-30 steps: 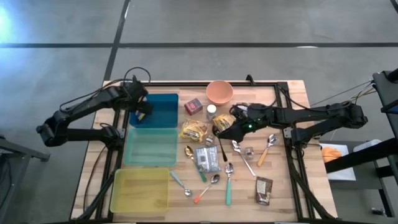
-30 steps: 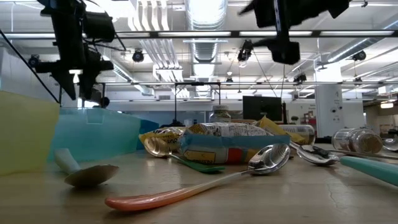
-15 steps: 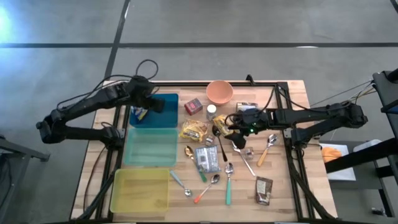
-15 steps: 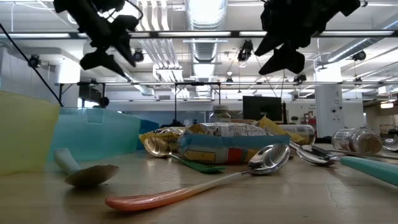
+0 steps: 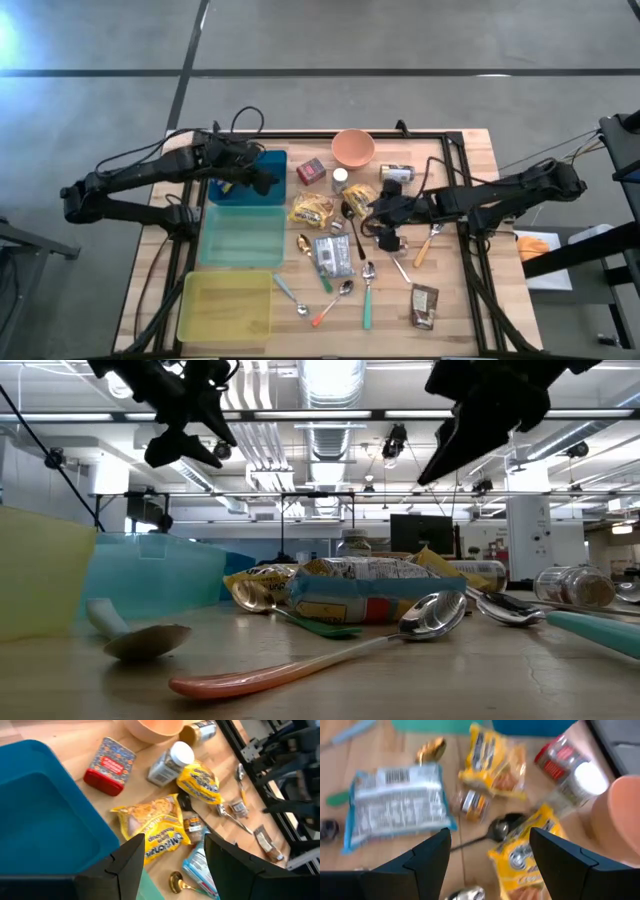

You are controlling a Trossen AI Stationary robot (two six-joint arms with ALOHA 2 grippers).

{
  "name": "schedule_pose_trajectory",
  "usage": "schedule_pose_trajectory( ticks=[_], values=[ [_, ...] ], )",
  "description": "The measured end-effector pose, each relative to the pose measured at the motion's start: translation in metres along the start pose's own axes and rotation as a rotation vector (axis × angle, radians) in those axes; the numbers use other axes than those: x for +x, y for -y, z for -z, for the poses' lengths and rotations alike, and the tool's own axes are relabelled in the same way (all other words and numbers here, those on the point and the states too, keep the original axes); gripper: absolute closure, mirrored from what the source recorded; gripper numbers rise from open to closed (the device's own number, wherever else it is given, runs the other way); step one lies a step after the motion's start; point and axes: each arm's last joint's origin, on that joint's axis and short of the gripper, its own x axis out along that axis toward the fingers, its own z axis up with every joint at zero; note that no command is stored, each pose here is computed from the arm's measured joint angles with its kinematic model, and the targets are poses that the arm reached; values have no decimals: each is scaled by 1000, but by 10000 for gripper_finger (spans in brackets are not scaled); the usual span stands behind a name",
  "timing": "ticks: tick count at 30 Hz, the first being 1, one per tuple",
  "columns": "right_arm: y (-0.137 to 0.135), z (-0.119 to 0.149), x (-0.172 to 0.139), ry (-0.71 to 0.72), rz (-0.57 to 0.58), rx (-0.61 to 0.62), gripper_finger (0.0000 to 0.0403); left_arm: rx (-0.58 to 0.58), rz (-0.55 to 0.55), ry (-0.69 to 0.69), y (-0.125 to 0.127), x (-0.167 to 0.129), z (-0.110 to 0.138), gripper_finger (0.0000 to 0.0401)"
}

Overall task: Pick & Place Food Item
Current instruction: Put the right seasoning bottle into the yellow bin

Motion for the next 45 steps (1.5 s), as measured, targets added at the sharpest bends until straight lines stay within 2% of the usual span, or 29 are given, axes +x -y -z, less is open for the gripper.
schedule_pose_trajectory(
  ticks=[4,8,10,12,17,23,29,34,41,45],
  values=[
    [-4,7,15,-85,12,96,134,25,43,13,8,2,1,190],
    [-6,17,21,-200,-7,355,134,36,77,-1,15,5,5,190],
    [-8,21,17,-272,15,493,134,31,73,-16,16,5,7,190],
    [-11,22,10,-324,41,581,136,36,81,-14,17,5,8,190],
    [-19,15,-11,-448,99,665,175,37,80,-16,17,5,8,190],
    [-28,16,-10,-633,181,726,232,41,74,-14,18,8,8,190],
    [-39,24,4,-708,218,788,238,57,73,-30,17,10,9,190],
    [-37,37,7,-739,295,924,200,85,72,-34,17,10,9,190],
    [-33,45,3,-695,292,1082,102,118,82,-43,17,10,10,190],
    [-33,52,7,-676,311,1126,67,130,83,-42,18,10,10,190]
  ],
)
